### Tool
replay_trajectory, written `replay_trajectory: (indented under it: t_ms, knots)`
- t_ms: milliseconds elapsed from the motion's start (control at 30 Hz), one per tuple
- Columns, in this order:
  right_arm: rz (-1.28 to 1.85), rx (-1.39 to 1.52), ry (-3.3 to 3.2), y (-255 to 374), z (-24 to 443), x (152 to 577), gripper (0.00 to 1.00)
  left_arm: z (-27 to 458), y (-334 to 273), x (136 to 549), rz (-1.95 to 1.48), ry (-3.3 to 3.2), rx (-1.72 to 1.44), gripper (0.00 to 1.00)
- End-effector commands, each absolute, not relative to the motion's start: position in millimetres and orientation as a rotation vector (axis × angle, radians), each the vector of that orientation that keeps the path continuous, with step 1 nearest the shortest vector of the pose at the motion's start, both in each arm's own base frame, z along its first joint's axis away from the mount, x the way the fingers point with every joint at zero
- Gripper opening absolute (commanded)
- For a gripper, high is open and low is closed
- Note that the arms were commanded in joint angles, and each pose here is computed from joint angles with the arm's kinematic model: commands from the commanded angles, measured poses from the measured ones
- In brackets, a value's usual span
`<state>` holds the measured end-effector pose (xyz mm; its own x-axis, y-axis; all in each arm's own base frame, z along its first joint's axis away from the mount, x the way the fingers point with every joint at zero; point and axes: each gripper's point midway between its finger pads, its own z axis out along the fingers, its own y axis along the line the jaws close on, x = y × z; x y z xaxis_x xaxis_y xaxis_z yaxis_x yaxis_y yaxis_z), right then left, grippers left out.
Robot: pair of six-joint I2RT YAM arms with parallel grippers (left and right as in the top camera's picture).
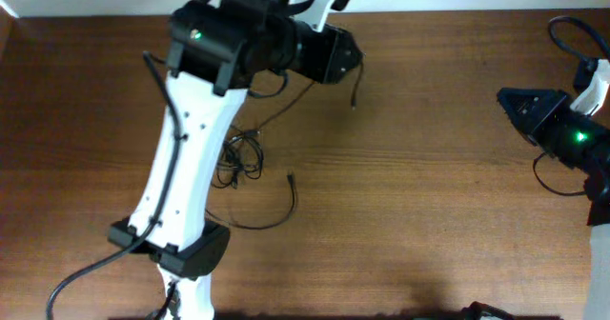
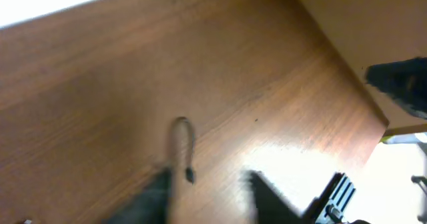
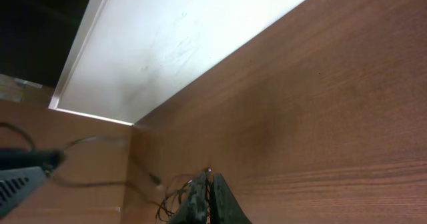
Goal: Untangle cables
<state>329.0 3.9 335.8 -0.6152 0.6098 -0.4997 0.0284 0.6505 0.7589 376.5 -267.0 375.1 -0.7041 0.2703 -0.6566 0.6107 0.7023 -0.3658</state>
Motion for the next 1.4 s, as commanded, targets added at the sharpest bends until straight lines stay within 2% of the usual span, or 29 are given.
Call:
replay_trajectory:
  t_ms: [0,167,333,400,433,467,533,567,600,667,867,933,1033,1167,1233,1267,1300,1367]
  knots:
    - [0.935,0.445,2.081,7.5,339.4,327.7,0.07,360.4,-245.6,400.3,-0.552,2.368,0.598,0.99]
    - [0.93,0.44,2.102,8.4,335.0,324.8,0.09,359.5,-158.3,419.3,-0.094,2.426,0.289,0.99]
    - [0.918,0.448,2.104,6.9,334.0,325.1,0.12,346.9,-108.2,415.8,0.041,2.514,0.203,0.99]
    - [0.919,0.448,2.104,6.9,333.9,325.1,0.13,342.0,-63.6,413.3,0.127,2.553,-0.088,1.0]
    - [0.919,0.447,2.104,6.9,334.0,325.1,0.13,337.6,-43.9,412.1,0.128,2.572,-0.204,0.97]
    - [0.914,0.438,2.104,6.9,334.0,325.2,0.13,326.1,-30.8,412.7,0.047,2.621,-0.268,0.9]
    - [0.905,0.441,2.108,6.0,332.9,325.0,0.15,307.6,-18.9,411.1,0.006,2.688,-0.322,0.85]
    - [0.902,0.436,2.11,5.8,332.2,325.4,0.16,288.7,-10.9,407.7,0.008,2.753,-0.358,0.83]
    - [0.9,0.432,2.115,5.3,330.2,326.9,0.17,265.4,-9.4,401.3,0.031,2.836,-0.368,0.78]
    - [0.903,0.437,2.133,4.5,324.5,329.2,0.18,225.4,-11.5,387.3,0.082,2.973,-0.38,0.66]
    - [0.926,0.482,2.18,0.7,306.3,339.5,0.17,126.2,-19.8,371.0,0.155,3.139,-0.402,0.49]
    - [0.93,0.488,2.187,-0.1,303.1,341.4,0.17,103.3,-28.2,371.6,0.13,3.142,-0.386,0.37]
    - [0.93,0.489,2.192,-0.5,301.4,342.5,0.18,76.5,-35.7,368.3,0.127,3.14,-0.415,0.31]
    - [0.928,0.484,2.192,-0.5,301.4,342.5,0.18,49.1,-31.1,364.4,0.177,3.117,-0.469,0.31]
    - [0.918,0.465,2.194,-0.4,301.1,342.2,0.19,45.3,-19.2,365.7,0.279,3.068,-0.545,0.35]
    - [0.919,0.466,2.195,-0.3,300.8,342.0,0.19,44.9,-17.4,370.4,0.289,3.045,-0.545,0.55]
    - [0.919,0.466,2.195,-0.3,300.8,342.0,0.19,44.5,-18.2,375.9,0.277,3.025,-0.543,0.62]
    - [0.92,0.468,2.198,-0.2,300.4,341.6,0.2,43.6,-19.7,386.8,0.253,2.985,-0.542,0.63]
